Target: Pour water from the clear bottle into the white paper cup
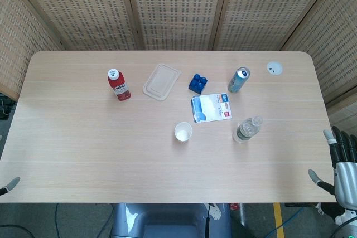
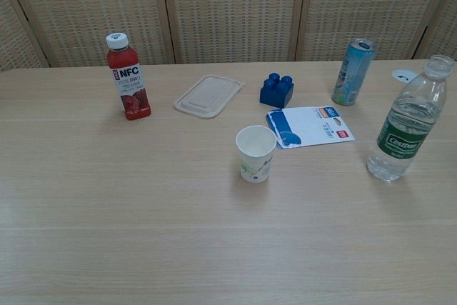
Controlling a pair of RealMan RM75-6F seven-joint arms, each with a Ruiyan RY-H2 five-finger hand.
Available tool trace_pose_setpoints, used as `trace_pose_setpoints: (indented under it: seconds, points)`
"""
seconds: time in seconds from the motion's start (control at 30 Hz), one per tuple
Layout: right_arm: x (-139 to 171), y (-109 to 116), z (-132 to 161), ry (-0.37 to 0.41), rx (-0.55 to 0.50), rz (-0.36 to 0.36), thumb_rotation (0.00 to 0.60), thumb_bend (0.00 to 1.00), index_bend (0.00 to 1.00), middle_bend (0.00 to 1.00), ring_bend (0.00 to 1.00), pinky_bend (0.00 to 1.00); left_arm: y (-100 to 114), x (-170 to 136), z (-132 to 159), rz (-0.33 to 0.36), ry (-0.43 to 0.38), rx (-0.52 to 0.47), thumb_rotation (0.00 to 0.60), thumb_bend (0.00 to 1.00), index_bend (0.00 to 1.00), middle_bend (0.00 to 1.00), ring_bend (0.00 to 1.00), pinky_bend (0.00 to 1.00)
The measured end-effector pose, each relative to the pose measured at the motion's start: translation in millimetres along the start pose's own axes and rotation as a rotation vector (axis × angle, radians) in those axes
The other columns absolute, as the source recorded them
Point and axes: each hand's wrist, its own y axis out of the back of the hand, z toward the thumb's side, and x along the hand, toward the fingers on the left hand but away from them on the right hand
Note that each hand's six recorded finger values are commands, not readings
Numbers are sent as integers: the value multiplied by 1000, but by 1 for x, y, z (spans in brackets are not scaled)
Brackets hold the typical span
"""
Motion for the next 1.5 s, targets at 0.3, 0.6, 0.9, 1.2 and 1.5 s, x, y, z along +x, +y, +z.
trace_pose_setpoints:
  seconds: [0.3,0.6,0.9,1.2,1.5]
  points:
    - [-1,-7,0,7,-43,31,600,0,0,0,0,0,-2,1,0,-9,0,5,600,56,0,0,0,0]
    - [-23,-46,-5,34,-196,222,600,0,0,0,0,0,-4,3,5,-4,-12,13,600,57,0,0,0,0]
    - [-66,-103,-36,29,-278,445,600,0,0,0,0,0,-13,9,7,-24,7,40,600,58,0,0,0,0]
    - [-100,-162,-14,26,-446,599,600,0,0,0,0,0,-19,15,6,-40,21,52,600,59,0,0,0,0]
    - [-120,-203,25,63,-551,620,600,0,0,0,0,0,-20,21,2,-49,40,50,600,62,0,0,0,0]
